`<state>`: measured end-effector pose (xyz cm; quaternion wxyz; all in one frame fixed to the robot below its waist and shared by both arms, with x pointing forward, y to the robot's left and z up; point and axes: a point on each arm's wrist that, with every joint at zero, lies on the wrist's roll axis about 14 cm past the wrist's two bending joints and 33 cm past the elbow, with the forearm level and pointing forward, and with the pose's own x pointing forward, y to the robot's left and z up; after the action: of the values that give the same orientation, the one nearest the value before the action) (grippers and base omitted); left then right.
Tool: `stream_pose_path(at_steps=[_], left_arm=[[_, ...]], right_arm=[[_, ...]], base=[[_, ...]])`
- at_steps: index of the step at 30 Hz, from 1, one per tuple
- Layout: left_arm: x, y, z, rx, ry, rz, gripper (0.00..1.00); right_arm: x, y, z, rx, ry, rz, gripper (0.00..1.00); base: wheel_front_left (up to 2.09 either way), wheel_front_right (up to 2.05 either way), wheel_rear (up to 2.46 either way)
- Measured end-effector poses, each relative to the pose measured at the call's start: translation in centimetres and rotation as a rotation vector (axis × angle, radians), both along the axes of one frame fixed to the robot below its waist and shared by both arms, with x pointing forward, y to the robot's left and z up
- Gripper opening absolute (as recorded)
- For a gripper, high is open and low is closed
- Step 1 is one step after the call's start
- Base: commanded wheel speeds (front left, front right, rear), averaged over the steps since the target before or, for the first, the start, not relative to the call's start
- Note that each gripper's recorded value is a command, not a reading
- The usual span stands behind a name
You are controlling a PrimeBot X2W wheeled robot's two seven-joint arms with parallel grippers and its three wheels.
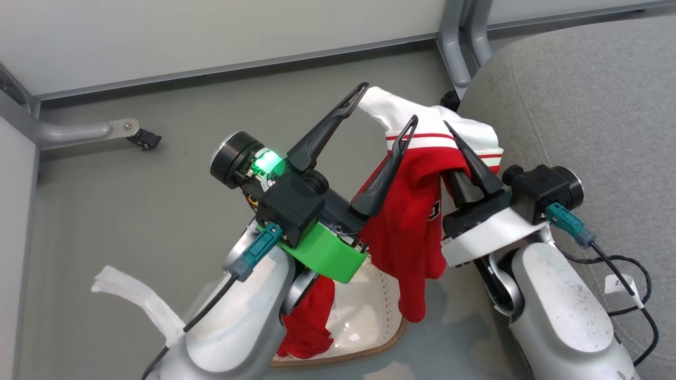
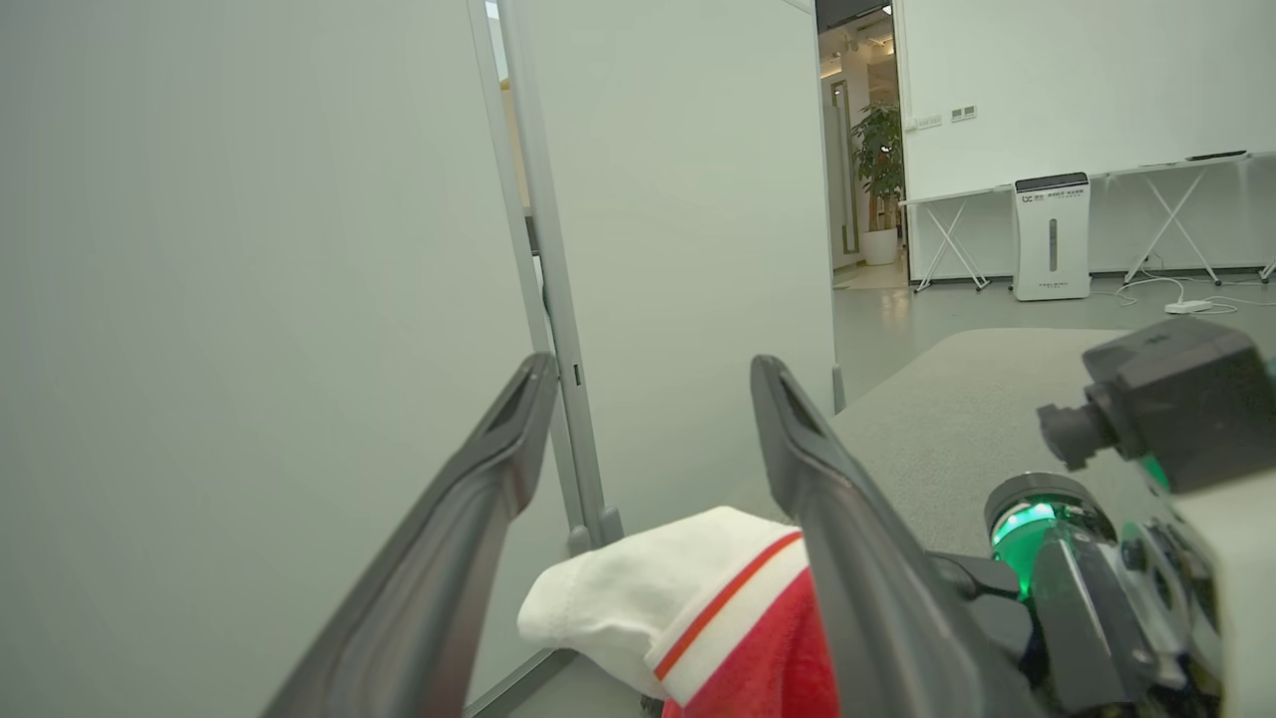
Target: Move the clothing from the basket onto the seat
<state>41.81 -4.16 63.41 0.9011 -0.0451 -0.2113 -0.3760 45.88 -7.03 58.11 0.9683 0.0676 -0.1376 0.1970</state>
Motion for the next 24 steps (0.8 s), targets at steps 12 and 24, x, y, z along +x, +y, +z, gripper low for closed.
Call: stream_pose_path(at_steps=[12,24], left_arm=[[-0.3,-3.3,-2.1,0.030,0.039,-0.092,1.00],[-1.2,-7.8,-4.7,0.054,0.083,-0.239,1.00]], right_arm=[[-0.3,-5.8,-0.2,0.008,0.005,-0.161,0.00],[-1.7,-12.3,-0.6,0.004,0.016,-0.338,0.00]], base=[[0.00,0.00,0.00],[0.00,0.00,0.00]])
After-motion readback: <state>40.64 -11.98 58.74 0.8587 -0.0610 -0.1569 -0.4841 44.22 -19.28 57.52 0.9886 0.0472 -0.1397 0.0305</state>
